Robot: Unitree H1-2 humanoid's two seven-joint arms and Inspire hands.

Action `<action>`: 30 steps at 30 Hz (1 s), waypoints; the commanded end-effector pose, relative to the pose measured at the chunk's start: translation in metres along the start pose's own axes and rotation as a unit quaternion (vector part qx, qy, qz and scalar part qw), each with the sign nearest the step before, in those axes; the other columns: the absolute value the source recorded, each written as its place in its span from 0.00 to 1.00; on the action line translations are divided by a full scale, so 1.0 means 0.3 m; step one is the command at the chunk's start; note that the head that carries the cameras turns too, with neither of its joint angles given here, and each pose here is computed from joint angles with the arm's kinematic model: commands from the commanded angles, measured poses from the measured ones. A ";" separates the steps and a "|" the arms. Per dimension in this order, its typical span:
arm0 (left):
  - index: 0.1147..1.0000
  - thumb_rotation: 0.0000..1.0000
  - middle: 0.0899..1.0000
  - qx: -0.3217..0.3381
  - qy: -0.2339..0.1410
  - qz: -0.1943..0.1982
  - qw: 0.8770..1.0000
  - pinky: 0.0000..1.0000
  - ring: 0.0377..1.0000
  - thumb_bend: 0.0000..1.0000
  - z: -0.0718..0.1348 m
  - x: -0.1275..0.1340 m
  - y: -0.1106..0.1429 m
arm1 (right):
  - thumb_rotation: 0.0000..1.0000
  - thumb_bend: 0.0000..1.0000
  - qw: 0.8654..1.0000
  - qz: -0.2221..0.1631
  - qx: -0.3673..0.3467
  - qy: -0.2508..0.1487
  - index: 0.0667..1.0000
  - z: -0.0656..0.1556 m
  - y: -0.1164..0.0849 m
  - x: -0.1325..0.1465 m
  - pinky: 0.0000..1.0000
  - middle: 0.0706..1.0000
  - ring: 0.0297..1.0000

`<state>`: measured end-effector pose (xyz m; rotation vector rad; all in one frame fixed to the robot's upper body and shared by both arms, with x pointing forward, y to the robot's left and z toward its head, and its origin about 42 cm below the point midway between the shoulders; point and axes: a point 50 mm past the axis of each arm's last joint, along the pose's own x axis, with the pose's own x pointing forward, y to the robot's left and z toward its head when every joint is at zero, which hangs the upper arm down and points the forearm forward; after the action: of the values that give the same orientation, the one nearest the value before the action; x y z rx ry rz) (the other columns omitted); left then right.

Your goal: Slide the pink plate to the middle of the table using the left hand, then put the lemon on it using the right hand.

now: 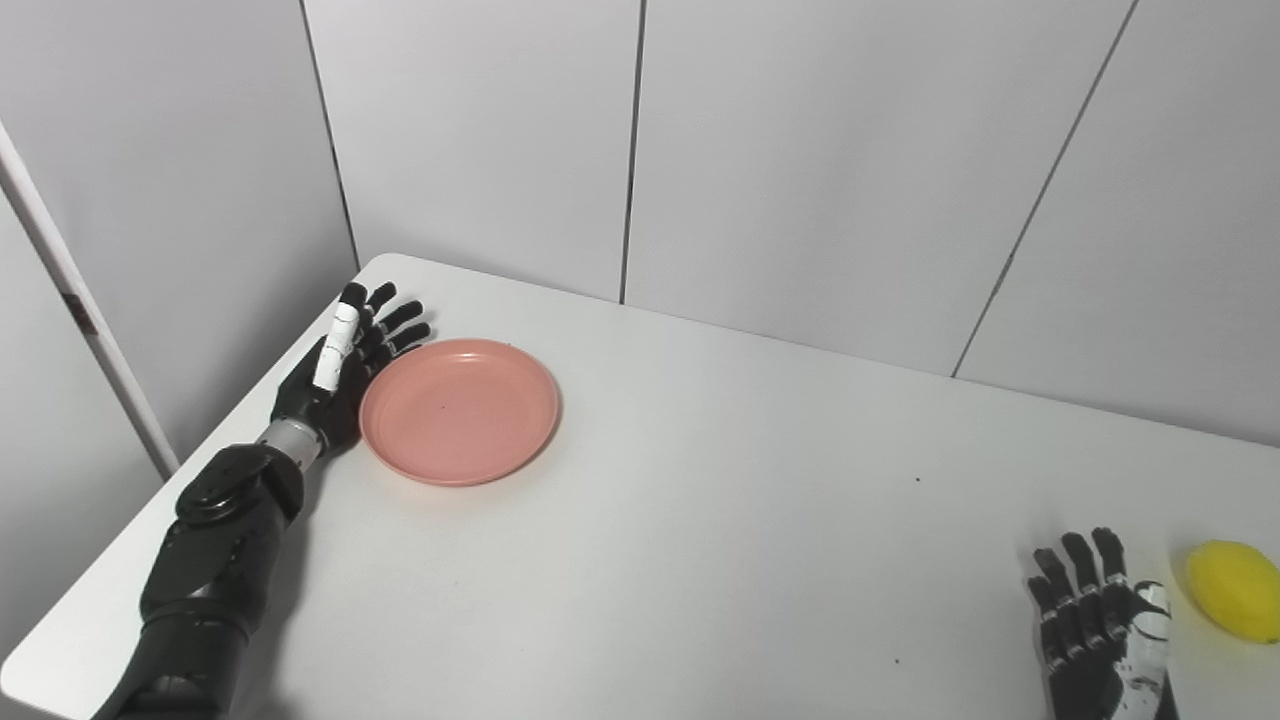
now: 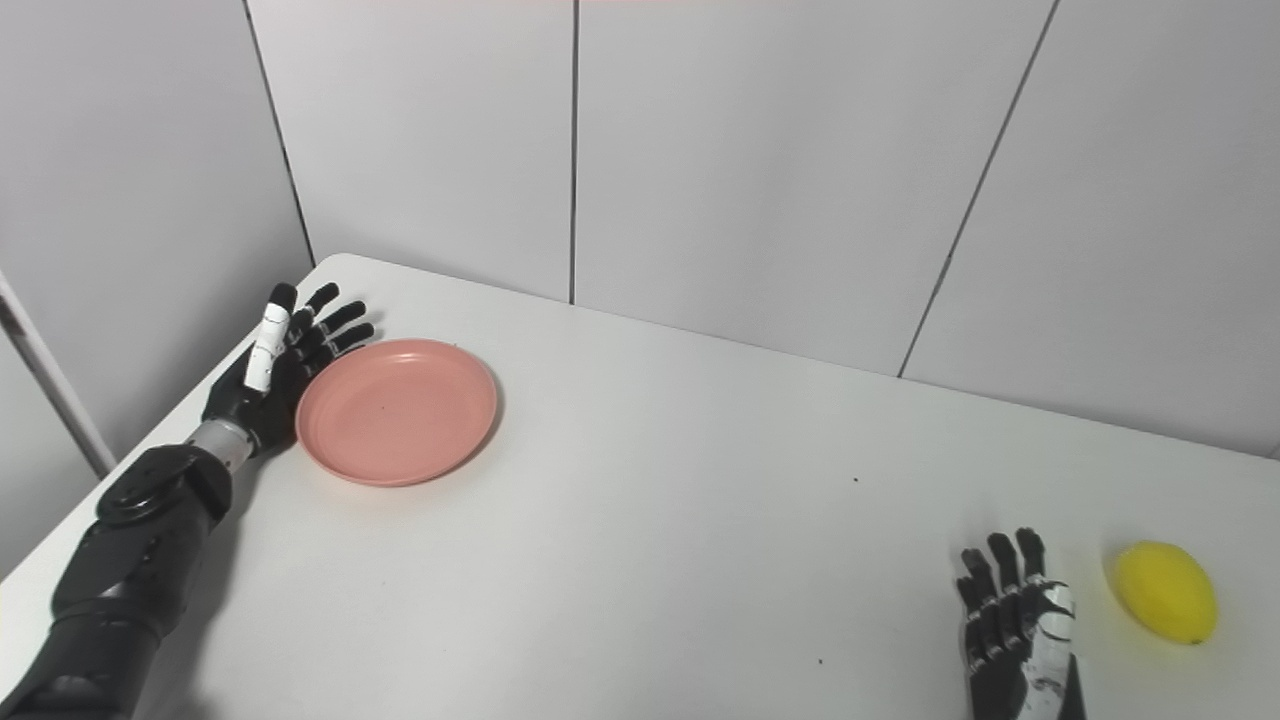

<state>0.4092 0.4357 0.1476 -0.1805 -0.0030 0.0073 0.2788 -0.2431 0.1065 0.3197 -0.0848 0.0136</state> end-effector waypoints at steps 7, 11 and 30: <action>0.99 0.83 0.94 0.005 -0.021 -0.022 1.000 0.92 0.91 0.91 0.055 0.008 -0.036 | 1.00 0.65 0.998 -0.020 0.014 0.049 1.00 -0.107 -0.027 -0.079 1.00 0.97 0.95; 0.98 0.82 0.91 0.008 -0.021 -0.022 1.000 0.91 0.89 0.92 0.049 0.003 -0.045 | 1.00 0.65 0.999 -0.021 0.016 0.045 1.00 -0.106 -0.022 -0.078 1.00 0.97 0.95; 0.93 0.81 0.88 0.038 -0.035 -0.003 0.999 0.92 0.88 0.95 0.011 -0.025 -0.141 | 0.98 0.67 0.999 -0.021 0.017 0.046 1.00 -0.111 -0.015 -0.078 1.00 0.96 0.94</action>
<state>0.3975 0.3979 0.1437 -0.1390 -0.0175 0.0081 0.2791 -0.2420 0.1067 0.3172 -0.0850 0.0133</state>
